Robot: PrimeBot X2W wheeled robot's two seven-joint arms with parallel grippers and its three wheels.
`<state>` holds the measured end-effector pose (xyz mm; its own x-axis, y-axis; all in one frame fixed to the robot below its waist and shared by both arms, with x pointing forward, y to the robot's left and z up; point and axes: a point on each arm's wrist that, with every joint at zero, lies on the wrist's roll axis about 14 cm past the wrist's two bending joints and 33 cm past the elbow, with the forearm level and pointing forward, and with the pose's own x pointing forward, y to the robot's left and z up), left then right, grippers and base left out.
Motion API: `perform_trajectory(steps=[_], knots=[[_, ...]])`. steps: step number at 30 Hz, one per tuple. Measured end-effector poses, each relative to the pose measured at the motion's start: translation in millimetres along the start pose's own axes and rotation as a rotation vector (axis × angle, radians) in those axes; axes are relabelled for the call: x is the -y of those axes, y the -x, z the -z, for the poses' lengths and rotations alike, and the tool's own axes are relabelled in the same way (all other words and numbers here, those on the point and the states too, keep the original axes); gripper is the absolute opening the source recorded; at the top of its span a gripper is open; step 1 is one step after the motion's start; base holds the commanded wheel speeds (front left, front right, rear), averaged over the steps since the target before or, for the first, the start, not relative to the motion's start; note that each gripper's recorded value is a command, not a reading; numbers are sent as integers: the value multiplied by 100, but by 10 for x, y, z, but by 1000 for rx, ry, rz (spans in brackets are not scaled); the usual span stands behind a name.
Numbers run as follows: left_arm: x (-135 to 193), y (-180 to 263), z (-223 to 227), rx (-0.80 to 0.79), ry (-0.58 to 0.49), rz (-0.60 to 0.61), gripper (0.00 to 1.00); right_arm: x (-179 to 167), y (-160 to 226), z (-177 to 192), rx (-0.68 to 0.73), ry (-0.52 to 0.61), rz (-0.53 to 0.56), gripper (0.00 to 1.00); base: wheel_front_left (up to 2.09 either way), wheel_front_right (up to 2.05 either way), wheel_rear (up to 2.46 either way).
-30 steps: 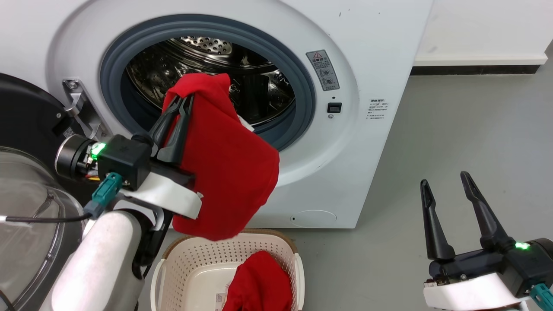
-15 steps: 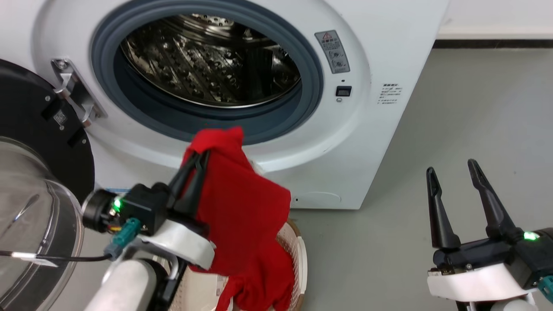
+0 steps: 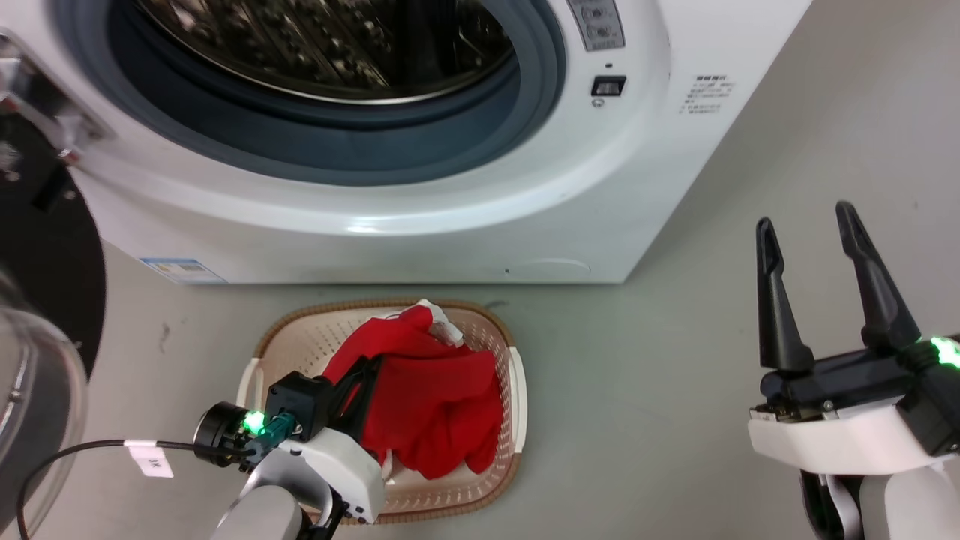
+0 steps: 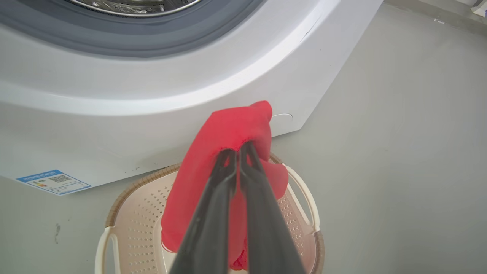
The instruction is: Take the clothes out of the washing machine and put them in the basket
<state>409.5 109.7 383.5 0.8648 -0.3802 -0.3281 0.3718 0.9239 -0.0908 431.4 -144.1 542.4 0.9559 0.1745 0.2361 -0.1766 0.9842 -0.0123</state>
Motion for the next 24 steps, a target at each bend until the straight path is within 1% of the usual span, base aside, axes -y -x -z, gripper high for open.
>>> perform_trajectory(steps=[2, 4, 7, 13, 20, 22, 24], knots=[[-30, -69, 254, -71, 12, -4, 0, 32, -49, 62, -8, 2, 5, 100, 0, 0, 0], [-78, -114, 515, -146, -6, -2, 0, 70, -94, 121, -14, 2, 13, 100, 0, 0, 0], [-103, -182, 889, -256, 18, -2, 0, 142, -155, 216, -25, 7, 27, 100, 0, 0, 0], [-176, -372, 1473, -442, 28, 4, 0, 302, -267, 477, -62, 19, 59, 100, 0, 0, 0], [-149, -592, 2065, -647, -2, 61, 0, 458, -355, 894, -125, 28, 87, 100, 0, 0, 0], [-166, -605, 2232, -709, -33, 80, 0, 472, -366, 1032, -148, 28, 88, 100, 0, 0, 0], [-152, -669, 2337, -737, -58, 106, 0, 489, -369, 1156, -169, 29, 90, 100, 0, 0, 0]])
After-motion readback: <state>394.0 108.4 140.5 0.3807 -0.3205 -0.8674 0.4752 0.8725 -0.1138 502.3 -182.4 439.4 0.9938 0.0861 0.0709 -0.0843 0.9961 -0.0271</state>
